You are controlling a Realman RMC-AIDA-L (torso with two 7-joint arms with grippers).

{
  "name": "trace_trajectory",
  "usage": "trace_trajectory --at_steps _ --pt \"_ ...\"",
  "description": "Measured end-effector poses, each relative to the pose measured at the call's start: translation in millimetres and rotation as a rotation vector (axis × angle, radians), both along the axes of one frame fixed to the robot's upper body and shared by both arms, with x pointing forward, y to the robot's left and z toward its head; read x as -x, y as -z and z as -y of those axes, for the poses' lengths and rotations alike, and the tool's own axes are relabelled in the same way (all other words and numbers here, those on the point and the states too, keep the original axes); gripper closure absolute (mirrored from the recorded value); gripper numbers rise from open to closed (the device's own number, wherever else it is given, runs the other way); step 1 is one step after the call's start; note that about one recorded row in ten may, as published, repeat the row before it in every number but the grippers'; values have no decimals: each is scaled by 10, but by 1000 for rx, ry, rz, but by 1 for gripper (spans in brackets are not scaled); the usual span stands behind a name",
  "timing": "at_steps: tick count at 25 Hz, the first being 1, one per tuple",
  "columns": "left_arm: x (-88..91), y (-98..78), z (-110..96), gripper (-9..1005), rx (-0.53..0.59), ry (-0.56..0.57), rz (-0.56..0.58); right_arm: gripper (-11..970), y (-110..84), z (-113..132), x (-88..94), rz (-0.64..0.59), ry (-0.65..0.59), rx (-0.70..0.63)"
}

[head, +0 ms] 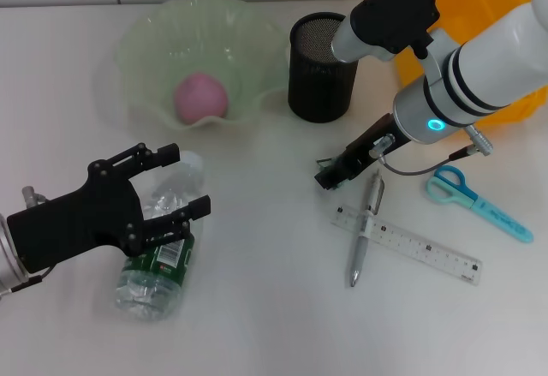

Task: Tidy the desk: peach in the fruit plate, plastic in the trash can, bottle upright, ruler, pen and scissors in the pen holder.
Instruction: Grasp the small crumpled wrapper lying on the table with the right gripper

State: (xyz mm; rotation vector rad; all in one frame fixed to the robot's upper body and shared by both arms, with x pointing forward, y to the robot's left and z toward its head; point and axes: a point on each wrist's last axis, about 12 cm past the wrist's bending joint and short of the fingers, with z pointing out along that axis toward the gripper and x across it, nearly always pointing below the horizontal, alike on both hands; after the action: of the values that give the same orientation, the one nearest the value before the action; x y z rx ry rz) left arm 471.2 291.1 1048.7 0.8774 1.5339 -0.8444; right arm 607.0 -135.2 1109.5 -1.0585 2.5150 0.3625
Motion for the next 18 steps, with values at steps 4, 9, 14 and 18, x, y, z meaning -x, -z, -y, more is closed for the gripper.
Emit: trace_trajectory --at_steps 4,9,14,18 --pt "2 2 -1 180 0 0 -1 189 5 12 -3 -3 8 -2" --pt "-1 3 1 180 0 -1 -2 371 9 19 -4 -5 10 -1" --pt "-7 8 -1 178 -4 -6 -3 500 11 27 -7 -3 10 5" --pt "-8 8 -1 180 -5 -6 -3 546 5 36 -12 -2 12 5"
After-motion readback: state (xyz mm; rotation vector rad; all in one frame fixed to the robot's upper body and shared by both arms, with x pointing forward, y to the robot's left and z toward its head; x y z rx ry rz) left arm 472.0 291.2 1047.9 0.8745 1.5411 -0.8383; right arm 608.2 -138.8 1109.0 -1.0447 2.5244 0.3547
